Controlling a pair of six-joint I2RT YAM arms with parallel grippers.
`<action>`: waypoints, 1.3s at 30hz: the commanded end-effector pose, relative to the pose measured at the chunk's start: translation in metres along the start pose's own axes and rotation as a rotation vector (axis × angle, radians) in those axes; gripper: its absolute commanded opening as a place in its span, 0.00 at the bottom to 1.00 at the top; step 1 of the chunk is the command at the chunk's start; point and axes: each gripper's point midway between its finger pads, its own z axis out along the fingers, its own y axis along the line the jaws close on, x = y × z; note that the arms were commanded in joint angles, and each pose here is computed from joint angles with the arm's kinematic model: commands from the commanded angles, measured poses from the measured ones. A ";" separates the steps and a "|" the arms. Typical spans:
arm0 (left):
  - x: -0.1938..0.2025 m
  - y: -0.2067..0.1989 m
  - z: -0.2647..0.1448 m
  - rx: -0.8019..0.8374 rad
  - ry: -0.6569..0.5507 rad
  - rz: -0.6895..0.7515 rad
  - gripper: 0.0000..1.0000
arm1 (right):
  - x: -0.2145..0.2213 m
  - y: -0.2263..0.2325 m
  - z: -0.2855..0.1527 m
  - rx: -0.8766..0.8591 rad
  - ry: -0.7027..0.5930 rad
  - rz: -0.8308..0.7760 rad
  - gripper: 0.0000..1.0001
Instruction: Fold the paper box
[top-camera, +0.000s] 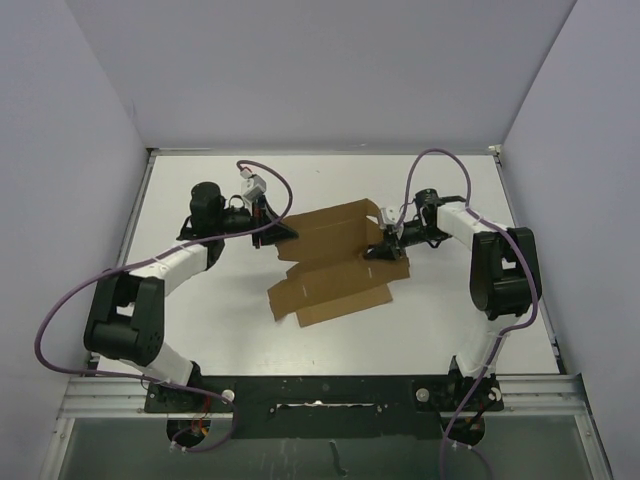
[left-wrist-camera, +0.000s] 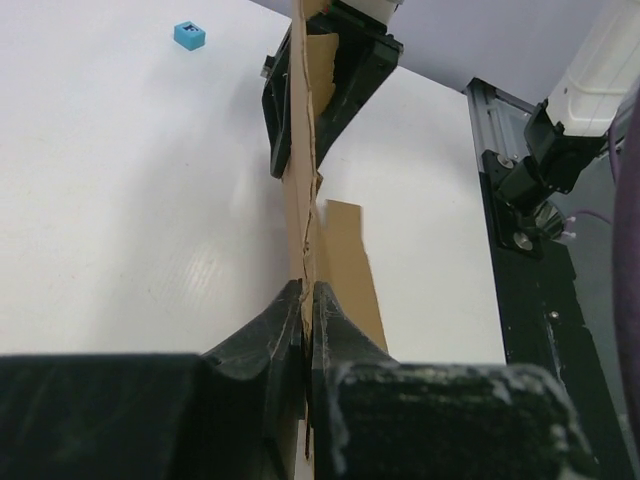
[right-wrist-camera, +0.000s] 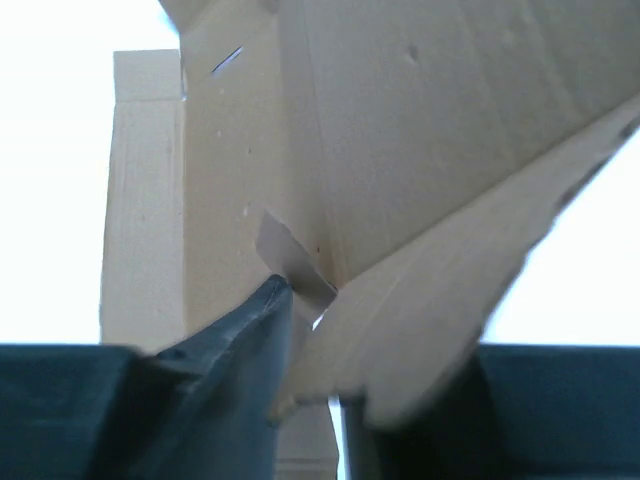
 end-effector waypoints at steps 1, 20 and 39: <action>-0.033 -0.012 -0.006 -0.040 -0.030 0.194 0.00 | -0.030 -0.014 -0.019 0.049 0.024 -0.066 0.37; -0.040 0.007 -0.007 -0.252 -0.039 0.179 0.00 | -0.009 0.005 -0.098 0.527 0.027 0.787 0.21; -0.035 0.018 -0.003 -0.347 0.007 0.140 0.00 | 0.078 0.018 -0.064 0.497 0.404 1.009 0.00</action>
